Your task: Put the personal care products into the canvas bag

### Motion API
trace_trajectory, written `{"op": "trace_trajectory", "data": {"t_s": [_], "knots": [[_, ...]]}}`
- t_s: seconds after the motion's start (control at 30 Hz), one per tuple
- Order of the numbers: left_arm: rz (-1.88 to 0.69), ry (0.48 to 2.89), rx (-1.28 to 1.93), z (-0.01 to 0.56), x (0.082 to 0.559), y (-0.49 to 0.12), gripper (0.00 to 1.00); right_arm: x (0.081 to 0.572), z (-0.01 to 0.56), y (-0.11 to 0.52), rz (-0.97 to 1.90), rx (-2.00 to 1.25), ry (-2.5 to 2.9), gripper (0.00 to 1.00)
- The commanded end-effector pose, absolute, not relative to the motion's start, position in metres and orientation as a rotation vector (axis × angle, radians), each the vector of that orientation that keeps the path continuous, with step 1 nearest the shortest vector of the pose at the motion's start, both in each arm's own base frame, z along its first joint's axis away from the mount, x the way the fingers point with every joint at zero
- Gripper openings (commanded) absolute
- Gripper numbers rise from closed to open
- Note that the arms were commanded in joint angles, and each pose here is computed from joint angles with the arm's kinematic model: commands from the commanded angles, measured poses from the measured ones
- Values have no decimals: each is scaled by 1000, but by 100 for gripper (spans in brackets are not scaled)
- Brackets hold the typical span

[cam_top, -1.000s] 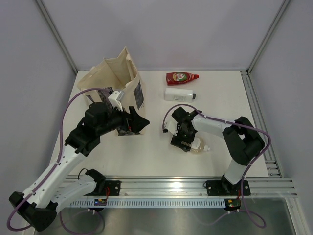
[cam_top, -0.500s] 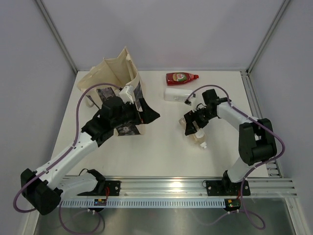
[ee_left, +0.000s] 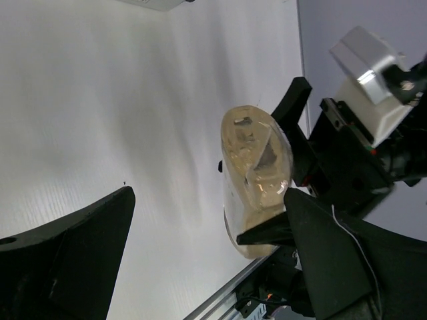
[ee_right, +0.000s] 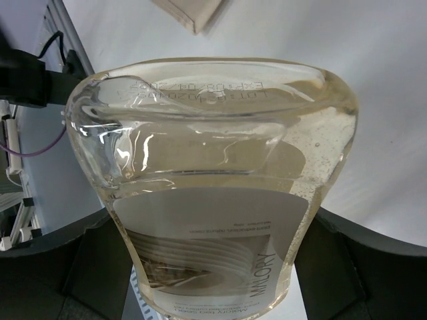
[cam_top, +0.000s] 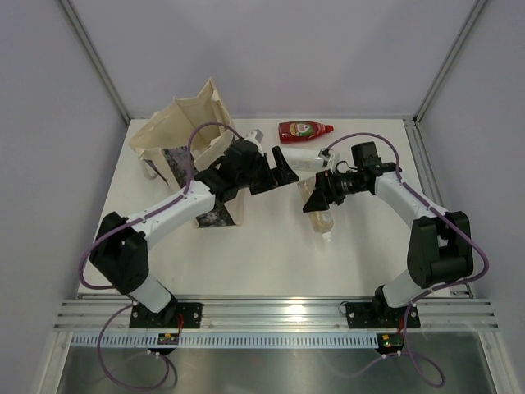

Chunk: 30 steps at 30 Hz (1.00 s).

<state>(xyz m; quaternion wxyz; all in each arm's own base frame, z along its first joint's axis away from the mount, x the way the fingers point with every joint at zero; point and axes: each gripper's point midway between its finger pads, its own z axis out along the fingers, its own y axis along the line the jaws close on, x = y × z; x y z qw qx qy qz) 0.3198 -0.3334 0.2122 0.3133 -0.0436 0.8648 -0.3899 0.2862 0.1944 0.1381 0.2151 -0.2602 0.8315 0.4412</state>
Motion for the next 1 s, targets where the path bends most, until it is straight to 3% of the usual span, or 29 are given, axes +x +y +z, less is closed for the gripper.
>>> {"op": "trace_trajectory", "data": {"t_s": [0.0, 0.67, 0.97], "knots": [[-1105, 2207, -63, 232, 332, -359, 99, 291, 206, 210, 1331, -770, 2069, 0], [-1268, 2247, 101, 216, 318, -398, 98, 309, 203, 214, 1253, -767, 2080, 0], [-1203, 2318, 140, 199, 318, -402, 90, 313, 210, 224, 1201, -808, 2059, 0]]}}
